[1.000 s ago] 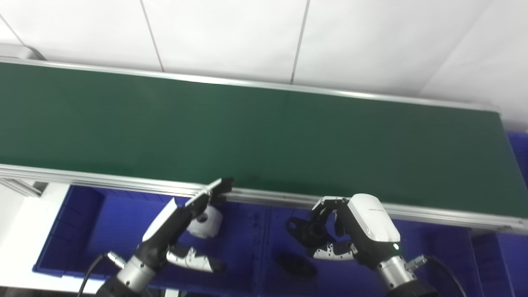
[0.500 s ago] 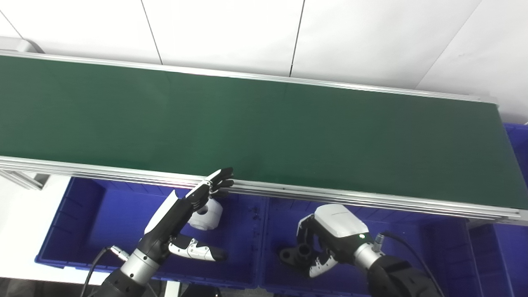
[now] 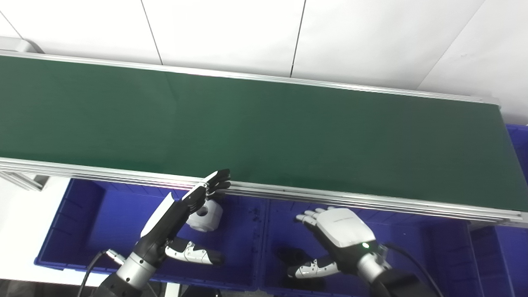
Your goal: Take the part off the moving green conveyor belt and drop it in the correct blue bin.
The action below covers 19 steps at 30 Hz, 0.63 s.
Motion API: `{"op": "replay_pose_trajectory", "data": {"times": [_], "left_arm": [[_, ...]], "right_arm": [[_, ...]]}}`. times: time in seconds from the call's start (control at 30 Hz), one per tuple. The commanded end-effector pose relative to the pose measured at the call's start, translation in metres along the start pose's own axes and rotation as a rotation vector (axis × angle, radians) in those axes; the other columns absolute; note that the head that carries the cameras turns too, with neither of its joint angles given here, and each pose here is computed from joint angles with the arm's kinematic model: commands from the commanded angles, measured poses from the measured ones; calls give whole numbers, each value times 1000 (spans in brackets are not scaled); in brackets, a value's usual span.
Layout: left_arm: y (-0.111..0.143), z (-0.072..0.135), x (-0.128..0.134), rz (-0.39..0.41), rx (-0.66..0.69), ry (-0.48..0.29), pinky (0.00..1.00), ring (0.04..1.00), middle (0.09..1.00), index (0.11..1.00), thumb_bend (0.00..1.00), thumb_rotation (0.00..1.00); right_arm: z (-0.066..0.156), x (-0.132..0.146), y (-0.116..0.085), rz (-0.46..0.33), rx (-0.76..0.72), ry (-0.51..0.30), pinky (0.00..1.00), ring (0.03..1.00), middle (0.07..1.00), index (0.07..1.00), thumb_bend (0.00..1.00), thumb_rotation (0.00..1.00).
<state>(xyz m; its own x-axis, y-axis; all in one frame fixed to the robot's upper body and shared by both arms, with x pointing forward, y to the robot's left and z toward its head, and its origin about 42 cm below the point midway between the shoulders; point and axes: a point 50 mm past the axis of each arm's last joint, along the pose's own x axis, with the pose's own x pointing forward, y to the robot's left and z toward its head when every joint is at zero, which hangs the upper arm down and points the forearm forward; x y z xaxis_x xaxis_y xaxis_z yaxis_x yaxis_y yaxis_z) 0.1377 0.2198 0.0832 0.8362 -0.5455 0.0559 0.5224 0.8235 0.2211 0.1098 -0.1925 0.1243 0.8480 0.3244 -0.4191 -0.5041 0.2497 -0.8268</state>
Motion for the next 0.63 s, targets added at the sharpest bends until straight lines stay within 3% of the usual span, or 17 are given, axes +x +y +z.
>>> {"op": "replay_pose_trajectory", "data": {"times": [0.0,0.07,0.2,0.4,0.6], "left_arm": [[5,7,-2,-11,7,-21,879,921,942,938,839,464],[6,7,-2,-17,7,-15,889,927,944,939,837,457],[6,5,-2,-16,5,-4,906,941,954,943,850,455],[7,2,-1,-21,7,0,903,946,968,954,855,452],[7,-4,-1,-15,6,-23,884,935,967,962,837,445]], "right_arm": [[10,-12,-6,-114,237,-80,849,891,916,914,669,432],[11,-22,-3,-159,434,-103,798,883,921,925,695,435],[8,-31,8,-232,618,-162,771,872,927,955,742,495],[9,-33,22,-284,727,-174,774,873,935,978,799,569],[13,-30,27,-298,795,-161,789,890,947,984,820,555]]}}
